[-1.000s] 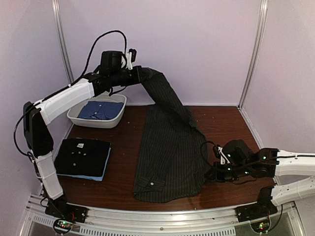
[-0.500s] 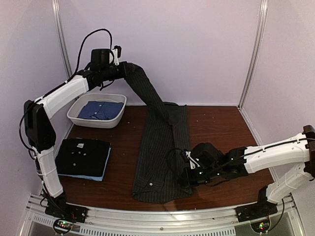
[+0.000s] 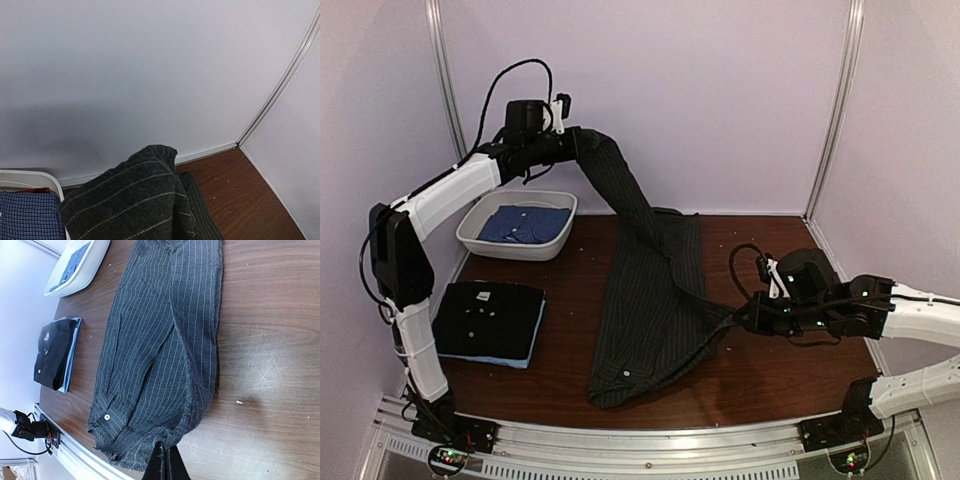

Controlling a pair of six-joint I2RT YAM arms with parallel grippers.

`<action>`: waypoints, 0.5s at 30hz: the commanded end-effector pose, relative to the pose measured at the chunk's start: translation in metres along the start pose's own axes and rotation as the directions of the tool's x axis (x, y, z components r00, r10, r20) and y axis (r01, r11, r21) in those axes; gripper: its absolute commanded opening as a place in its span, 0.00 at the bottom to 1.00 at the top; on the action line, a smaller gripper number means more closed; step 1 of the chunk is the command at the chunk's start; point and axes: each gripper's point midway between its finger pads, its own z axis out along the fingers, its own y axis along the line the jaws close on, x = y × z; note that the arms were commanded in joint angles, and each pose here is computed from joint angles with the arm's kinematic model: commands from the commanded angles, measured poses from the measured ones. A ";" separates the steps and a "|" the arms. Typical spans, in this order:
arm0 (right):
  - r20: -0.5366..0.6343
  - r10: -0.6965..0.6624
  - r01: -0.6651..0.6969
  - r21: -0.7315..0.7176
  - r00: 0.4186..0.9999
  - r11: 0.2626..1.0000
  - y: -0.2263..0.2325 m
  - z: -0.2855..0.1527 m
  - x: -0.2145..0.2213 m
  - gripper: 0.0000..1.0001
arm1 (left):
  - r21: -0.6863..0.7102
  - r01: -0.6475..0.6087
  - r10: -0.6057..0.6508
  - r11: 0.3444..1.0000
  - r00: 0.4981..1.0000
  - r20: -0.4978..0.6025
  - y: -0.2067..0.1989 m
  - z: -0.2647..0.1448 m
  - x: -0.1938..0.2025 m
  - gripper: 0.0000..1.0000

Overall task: Fold and stack the long sleeve shirts
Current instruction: Fold the 1/3-folded shirt at the center of the board.

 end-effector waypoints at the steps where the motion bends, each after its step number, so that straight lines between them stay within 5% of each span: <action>1: 0.022 -0.067 0.065 0.064 0.998 0.996 0.006 -0.011 -0.023 0.00 | 0.056 0.000 -0.002 0.998 1.000 0.031 -0.009 0.003 -0.003 0.02; 15: -0.105 -0.130 0.141 0.106 0.986 0.984 0.017 -0.011 -0.020 0.00 | 0.106 0.022 -0.023 0.994 1.000 0.003 -0.014 0.006 0.010 0.02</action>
